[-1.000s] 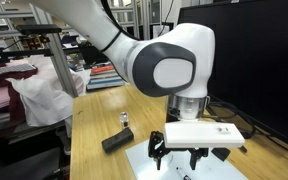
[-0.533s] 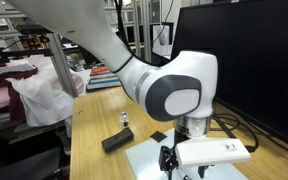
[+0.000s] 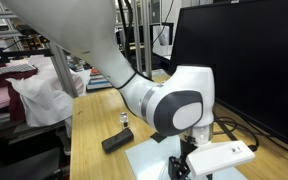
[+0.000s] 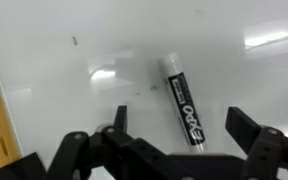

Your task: Write the letter v on the paper using the marker

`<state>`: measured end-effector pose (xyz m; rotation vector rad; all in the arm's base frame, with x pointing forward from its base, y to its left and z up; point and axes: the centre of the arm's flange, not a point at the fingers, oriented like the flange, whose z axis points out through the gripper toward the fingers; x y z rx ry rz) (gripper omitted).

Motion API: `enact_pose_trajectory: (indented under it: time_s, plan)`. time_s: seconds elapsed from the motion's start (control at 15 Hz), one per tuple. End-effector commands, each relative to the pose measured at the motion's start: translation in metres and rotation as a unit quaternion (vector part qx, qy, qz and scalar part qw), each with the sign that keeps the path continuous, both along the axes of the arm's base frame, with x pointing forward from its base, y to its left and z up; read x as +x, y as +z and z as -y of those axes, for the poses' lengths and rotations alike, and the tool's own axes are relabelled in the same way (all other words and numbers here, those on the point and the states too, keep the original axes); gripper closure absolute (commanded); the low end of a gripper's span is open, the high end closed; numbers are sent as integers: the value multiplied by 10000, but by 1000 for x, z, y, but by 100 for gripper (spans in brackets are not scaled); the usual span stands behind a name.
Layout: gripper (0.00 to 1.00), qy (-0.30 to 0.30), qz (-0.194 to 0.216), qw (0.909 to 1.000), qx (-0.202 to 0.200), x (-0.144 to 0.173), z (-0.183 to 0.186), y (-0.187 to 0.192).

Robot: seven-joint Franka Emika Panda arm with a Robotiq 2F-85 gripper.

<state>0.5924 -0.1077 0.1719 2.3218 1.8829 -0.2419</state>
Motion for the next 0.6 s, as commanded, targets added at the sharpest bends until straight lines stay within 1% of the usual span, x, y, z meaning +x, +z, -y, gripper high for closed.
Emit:
enact_pose_trajectory:
  time_s: [0.0, 0.13, 0.2, 0.27, 0.33, 0.4, 0.47, 0.53]
  plan:
    - [0, 343, 47, 9994, -17, 0, 5, -6]
    - [0, 440, 40, 9990, -36, -3, 5, -6]
    - [2, 462, 38, 9989, -52, -4, 5, -6]
    - [16, 477, 43, 9988, -59, -5, 6, -6]
    - [27, 482, 40, 9988, -31, -5, 6, -6]
    - [31, 497, 32, 9988, -5, -5, 6, -6]
    - [40, 509, 54, 9987, 13, -4, 7, -6]
    - [46, 520, 71, 9986, 26, -4, 7, -5]
